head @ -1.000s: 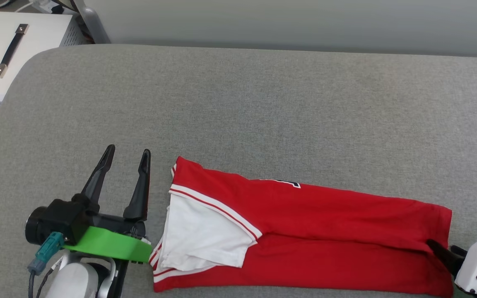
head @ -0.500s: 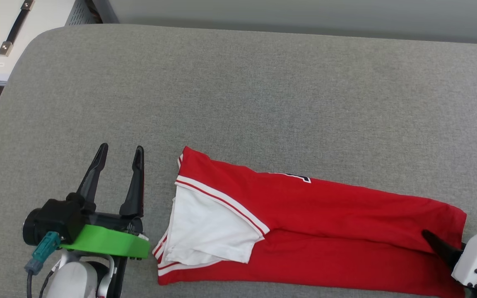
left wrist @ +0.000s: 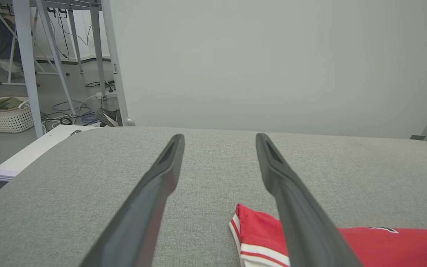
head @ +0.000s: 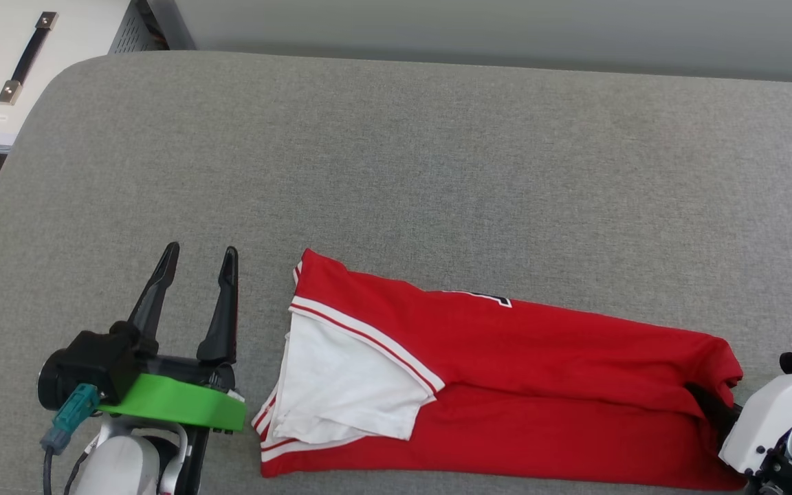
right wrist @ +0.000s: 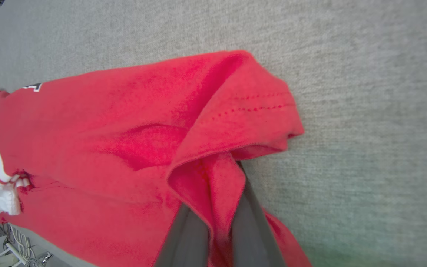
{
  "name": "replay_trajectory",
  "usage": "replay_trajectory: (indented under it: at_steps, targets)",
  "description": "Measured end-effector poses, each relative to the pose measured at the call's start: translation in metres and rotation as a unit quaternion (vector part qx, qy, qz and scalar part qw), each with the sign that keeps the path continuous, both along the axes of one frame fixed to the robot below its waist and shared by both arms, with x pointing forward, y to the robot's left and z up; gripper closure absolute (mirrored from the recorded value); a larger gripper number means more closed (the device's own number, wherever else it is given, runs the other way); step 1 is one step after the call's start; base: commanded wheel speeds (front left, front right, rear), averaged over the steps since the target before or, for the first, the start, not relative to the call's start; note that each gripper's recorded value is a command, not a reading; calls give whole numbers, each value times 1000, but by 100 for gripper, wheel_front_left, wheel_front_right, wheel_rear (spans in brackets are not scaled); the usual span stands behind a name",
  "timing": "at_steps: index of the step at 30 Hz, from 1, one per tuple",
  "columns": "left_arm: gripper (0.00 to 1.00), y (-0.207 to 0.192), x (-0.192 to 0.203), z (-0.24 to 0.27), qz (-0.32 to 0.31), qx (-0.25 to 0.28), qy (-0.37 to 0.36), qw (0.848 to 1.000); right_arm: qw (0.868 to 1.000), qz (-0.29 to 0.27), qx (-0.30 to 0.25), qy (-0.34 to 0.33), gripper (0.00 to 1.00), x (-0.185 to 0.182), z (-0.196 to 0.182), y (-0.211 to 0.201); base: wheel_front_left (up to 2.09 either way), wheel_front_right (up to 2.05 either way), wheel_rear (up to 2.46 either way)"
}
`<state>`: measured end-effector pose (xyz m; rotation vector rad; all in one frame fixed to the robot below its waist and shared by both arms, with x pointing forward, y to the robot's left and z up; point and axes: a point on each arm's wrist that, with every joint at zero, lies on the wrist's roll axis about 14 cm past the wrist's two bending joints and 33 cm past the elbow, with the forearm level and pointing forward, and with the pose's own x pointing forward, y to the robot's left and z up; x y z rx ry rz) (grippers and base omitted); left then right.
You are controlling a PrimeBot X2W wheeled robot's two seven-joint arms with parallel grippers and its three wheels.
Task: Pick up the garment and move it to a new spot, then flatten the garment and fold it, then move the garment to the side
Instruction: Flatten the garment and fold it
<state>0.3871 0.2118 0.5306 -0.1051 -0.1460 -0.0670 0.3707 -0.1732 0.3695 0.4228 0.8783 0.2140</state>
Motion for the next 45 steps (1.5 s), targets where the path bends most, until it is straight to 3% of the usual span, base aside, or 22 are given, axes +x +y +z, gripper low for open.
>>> replay_trajectory:
  at_steps: [6, 15, 21, 32, 37, 45]
  targets:
    - [0, -5, -1, 5, -8, -1, -8, 1000, 999, -15, -20, -32, 100, 4, 12, -22, 0, 0, 0]
    - [0, -8, -3, 9, -14, -5, -13, 1000, 992, -51, -100, -61, 100, 9, 29, -87, 0, 0, 0]
    - [0, -7, -6, 12, -12, -10, -16, 1000, 991, -49, -102, -74, 100, 8, 37, -87, 0, 0, 0]
    - [0, -6, -26, 14, -8, -20, -18, 1000, 993, 14, -51, -110, 100, 0, 62, -24, 0, 0, 0]
    - [0, 5, -38, 18, 11, -22, -24, 999, 992, 58, 19, -110, 100, -5, 76, 32, 0, 0, 0]
    - [0, 23, -59, 18, 44, -25, -25, 998, 983, 139, 74, -97, 100, -17, 92, 104, 0, 0, 0]
